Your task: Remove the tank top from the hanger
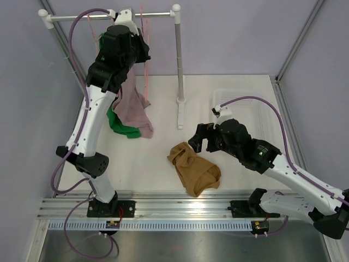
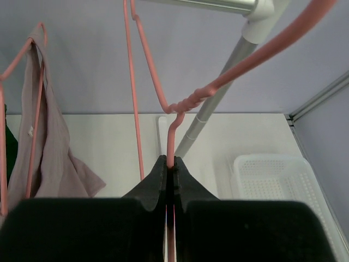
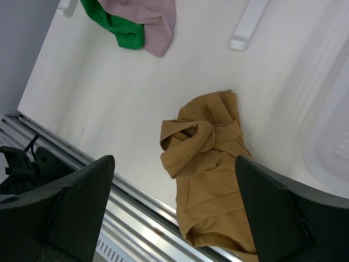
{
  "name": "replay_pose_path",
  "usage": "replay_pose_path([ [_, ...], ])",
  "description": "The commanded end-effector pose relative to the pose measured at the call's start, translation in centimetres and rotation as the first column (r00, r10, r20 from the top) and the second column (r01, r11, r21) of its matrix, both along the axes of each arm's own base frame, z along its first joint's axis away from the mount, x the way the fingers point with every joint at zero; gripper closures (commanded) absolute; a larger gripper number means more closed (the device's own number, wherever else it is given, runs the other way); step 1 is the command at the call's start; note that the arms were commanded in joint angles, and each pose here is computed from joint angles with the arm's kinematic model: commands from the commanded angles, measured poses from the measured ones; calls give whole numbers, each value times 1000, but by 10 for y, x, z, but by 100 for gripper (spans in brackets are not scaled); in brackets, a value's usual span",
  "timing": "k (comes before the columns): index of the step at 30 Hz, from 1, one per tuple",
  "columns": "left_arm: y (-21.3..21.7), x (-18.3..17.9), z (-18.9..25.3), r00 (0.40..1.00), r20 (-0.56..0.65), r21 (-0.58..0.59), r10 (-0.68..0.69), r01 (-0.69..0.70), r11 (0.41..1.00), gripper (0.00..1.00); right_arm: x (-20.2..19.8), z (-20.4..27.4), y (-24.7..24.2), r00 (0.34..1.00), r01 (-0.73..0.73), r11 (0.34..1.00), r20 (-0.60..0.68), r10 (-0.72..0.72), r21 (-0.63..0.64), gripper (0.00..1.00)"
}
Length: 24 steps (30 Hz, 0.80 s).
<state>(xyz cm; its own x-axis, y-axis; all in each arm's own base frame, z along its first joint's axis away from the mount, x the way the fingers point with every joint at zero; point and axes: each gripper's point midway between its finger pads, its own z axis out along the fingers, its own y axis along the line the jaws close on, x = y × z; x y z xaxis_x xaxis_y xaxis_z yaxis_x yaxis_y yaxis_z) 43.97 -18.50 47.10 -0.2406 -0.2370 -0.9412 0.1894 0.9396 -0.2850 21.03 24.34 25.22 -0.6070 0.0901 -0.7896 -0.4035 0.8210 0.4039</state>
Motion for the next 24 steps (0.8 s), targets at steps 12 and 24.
replay_pose_path([
  [12,-2,80,6,990,138,-28,20,-16,999,100,-8,-1,-3,999,-19,998,42,17,53,0],
  [24,-3,91,-19,997,73,-58,-24,28,998,100,-12,-38,17,991,-124,992,-53,122,-35,1],
])
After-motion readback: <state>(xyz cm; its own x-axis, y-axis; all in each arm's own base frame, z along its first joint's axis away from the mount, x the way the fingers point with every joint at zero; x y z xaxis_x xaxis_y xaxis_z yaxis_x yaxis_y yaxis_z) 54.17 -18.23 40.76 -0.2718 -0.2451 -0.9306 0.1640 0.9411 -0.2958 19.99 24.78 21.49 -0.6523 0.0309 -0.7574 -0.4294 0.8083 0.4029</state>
